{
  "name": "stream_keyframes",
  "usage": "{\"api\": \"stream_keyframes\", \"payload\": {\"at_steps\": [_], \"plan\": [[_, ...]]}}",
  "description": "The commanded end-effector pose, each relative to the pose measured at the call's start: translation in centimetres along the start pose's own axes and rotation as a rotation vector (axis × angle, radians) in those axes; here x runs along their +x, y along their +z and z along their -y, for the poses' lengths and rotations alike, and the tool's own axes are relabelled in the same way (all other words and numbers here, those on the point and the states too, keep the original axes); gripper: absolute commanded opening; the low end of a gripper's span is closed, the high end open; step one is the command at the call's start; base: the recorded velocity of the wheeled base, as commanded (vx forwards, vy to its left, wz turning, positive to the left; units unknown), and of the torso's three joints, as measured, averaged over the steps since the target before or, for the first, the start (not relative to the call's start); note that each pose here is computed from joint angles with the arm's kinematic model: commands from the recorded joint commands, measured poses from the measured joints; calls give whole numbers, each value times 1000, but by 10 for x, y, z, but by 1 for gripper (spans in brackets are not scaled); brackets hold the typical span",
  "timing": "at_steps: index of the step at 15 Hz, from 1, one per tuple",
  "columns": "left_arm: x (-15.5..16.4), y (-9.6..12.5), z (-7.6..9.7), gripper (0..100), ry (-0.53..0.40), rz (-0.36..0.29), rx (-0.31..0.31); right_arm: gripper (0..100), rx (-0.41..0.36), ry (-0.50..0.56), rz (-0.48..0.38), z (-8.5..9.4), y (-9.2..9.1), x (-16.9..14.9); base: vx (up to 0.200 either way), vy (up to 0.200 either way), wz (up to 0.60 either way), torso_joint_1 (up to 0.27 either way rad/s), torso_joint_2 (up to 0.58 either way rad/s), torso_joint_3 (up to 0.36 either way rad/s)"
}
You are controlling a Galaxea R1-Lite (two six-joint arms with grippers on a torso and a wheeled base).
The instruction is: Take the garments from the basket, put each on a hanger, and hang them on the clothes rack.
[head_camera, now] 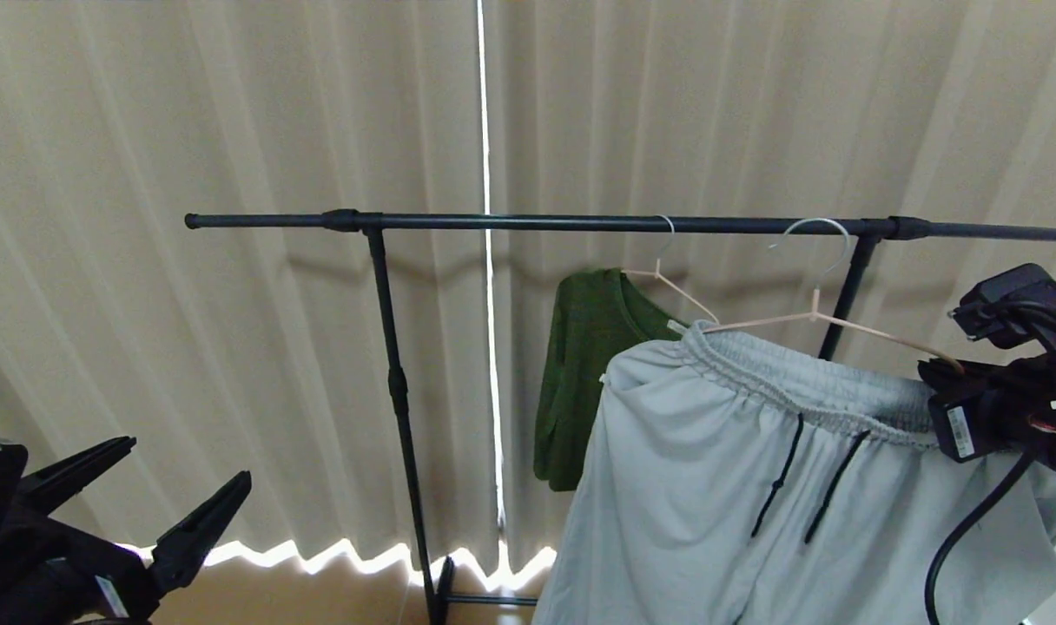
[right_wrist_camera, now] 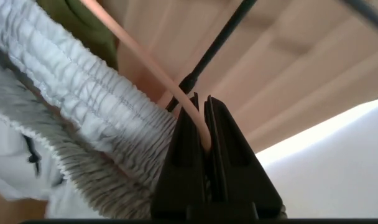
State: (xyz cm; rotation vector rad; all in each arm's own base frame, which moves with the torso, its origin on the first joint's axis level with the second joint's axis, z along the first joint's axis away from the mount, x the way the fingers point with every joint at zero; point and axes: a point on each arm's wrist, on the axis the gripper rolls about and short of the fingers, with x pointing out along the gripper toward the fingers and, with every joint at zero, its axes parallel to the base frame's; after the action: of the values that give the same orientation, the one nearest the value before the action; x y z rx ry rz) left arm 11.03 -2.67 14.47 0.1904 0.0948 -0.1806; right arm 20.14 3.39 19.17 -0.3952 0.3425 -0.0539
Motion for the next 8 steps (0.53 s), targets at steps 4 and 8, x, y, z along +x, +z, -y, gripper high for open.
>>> {"api": "stream_keyframes", "payload": {"at_steps": [4, 8], "plan": [[3, 0, 0, 100, 1, -10, -3, 0, -29, 96, 21, -26, 17, 15, 0, 0, 0, 0, 0, 0], [3, -2, 0, 100, 0, -18, -2, 0, -3, 122, 38, -36, 29, 25, 200, 0, 0, -7, -5, 2]]}}
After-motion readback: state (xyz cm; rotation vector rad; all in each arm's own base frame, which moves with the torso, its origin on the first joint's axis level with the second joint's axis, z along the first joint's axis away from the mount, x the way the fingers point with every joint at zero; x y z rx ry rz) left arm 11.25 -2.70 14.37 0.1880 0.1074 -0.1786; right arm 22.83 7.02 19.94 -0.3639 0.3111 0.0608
